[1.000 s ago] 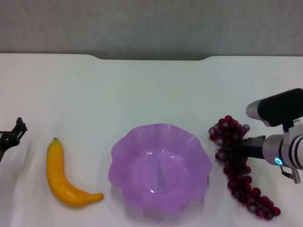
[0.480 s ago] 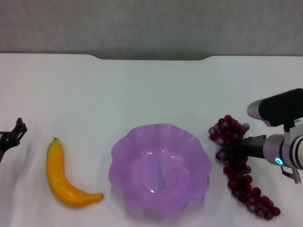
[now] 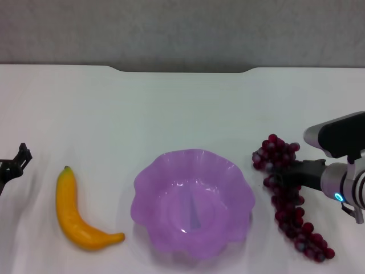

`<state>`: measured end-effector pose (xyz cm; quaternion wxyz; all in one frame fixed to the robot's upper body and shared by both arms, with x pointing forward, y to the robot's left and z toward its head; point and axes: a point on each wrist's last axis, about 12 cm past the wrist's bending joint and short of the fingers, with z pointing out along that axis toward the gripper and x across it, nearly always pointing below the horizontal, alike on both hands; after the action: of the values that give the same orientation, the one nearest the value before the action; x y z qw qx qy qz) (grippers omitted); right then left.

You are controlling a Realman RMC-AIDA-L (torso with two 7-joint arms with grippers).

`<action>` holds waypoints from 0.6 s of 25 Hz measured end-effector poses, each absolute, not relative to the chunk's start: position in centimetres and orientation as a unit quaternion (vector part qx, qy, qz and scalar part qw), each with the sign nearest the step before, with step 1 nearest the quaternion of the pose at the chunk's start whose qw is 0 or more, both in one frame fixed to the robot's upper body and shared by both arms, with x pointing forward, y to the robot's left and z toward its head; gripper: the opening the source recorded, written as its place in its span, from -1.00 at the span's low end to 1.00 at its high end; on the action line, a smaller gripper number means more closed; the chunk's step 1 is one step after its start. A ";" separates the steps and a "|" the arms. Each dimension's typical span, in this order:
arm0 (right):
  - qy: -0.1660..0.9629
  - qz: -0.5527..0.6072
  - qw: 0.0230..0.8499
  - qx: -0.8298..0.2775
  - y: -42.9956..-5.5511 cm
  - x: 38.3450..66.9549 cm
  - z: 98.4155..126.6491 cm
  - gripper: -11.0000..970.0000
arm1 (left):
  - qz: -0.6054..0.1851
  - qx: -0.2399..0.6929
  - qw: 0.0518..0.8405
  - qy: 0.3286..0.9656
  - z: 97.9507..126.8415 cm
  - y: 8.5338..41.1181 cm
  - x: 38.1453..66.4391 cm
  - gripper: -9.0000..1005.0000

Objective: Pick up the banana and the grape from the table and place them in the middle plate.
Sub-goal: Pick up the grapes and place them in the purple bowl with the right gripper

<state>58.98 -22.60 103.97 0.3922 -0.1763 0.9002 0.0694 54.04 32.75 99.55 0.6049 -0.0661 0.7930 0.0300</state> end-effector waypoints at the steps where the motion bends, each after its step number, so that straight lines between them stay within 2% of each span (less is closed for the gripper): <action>1: 0.897 0.069 0.399 -0.176 -22.6 58.9 104.0 -0.13 | 0.030 -0.066 0.605 0.793 99.5 32.7 54.0 0.79; 15: 0.880 0.064 0.432 -0.188 -22.0 58.2 103.8 -0.21 | 0.030 -0.065 0.605 0.793 99.5 32.7 54.0 0.79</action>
<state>58.21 -22.05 103.78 0.4320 -0.1884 0.8796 0.0643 54.03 32.70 99.53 0.6047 -0.0654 0.7932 0.0303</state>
